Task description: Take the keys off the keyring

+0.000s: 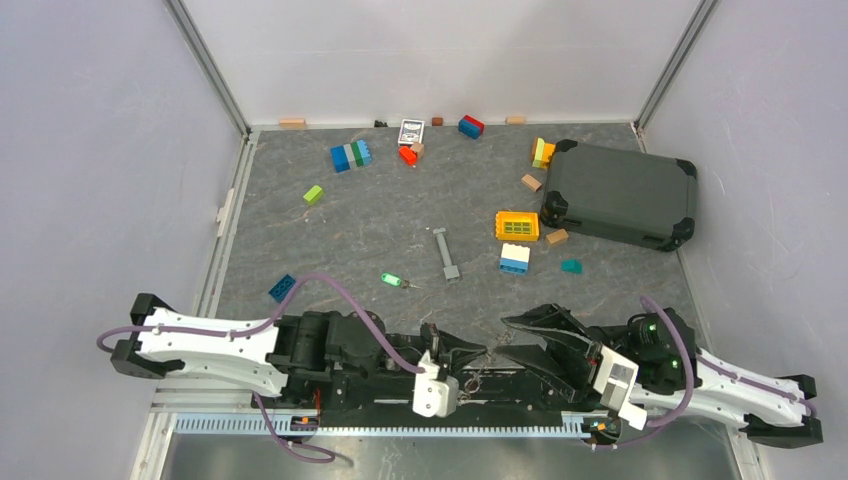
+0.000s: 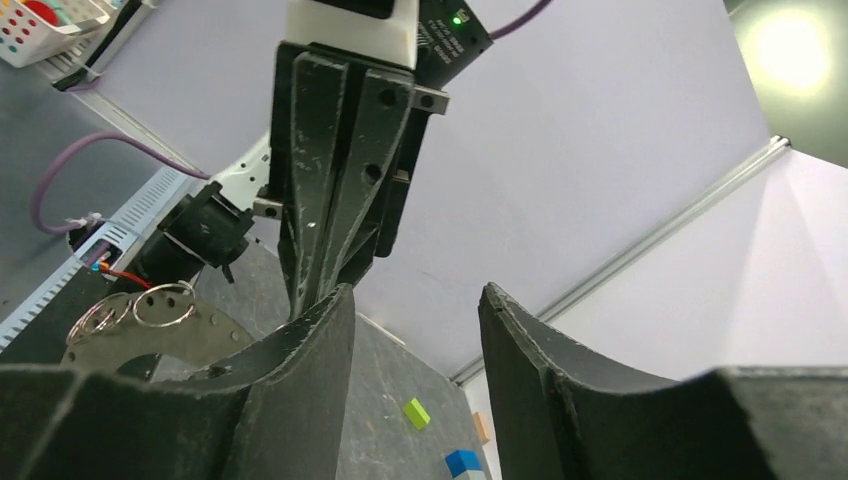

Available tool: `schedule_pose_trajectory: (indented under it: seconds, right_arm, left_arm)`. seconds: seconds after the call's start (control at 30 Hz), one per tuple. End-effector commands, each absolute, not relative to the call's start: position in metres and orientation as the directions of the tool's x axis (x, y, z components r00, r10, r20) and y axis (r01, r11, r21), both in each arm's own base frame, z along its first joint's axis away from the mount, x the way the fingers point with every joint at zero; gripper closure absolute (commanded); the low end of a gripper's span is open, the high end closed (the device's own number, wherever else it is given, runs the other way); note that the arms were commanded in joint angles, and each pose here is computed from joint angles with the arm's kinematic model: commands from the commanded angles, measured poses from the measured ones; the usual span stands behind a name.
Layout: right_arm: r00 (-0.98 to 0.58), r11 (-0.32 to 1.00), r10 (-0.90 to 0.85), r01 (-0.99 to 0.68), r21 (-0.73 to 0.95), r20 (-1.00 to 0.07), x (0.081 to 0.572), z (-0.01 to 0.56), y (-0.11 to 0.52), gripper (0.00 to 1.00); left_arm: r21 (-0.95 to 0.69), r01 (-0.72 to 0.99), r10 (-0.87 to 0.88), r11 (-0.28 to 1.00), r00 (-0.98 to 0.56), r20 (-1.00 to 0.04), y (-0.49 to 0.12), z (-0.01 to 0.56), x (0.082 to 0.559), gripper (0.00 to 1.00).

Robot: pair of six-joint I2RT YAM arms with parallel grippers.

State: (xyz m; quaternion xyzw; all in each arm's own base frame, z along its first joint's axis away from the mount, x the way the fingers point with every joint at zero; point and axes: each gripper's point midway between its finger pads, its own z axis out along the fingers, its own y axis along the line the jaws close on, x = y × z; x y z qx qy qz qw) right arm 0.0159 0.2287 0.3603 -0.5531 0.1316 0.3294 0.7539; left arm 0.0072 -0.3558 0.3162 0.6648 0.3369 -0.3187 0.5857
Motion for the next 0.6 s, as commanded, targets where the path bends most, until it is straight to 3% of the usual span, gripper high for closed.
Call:
schedule_pose_trajectory:
  seconds: [0.0, 0.37, 0.57]
  right_arm:
    - [0.756, 0.205, 0.294, -0.648, -0.733, -0.585, 0.026, 0.362, 0.220, 0.46]
    - [0.742, 0.253, 0.204, -0.670, -0.698, -0.638, 0.043, 0.342, 0.207, 0.48]
    - [0.735, 0.164, 0.196, -0.677, -0.718, -0.649, 0.035, 0.324, 0.218, 0.45]
  left_arm:
    - [0.691, 0.722, 0.068, 0.008, 0.689, -0.721, -0.360, 0.350, 0.023, 0.98]
    - [0.777, 0.626, 0.196, 0.066, 0.756, -0.625, -0.350, 0.349, 0.050, 0.98]
    - [0.784, 0.617, 0.186, 0.072, 0.764, -0.618, -0.346, 0.352, 0.051, 0.98]
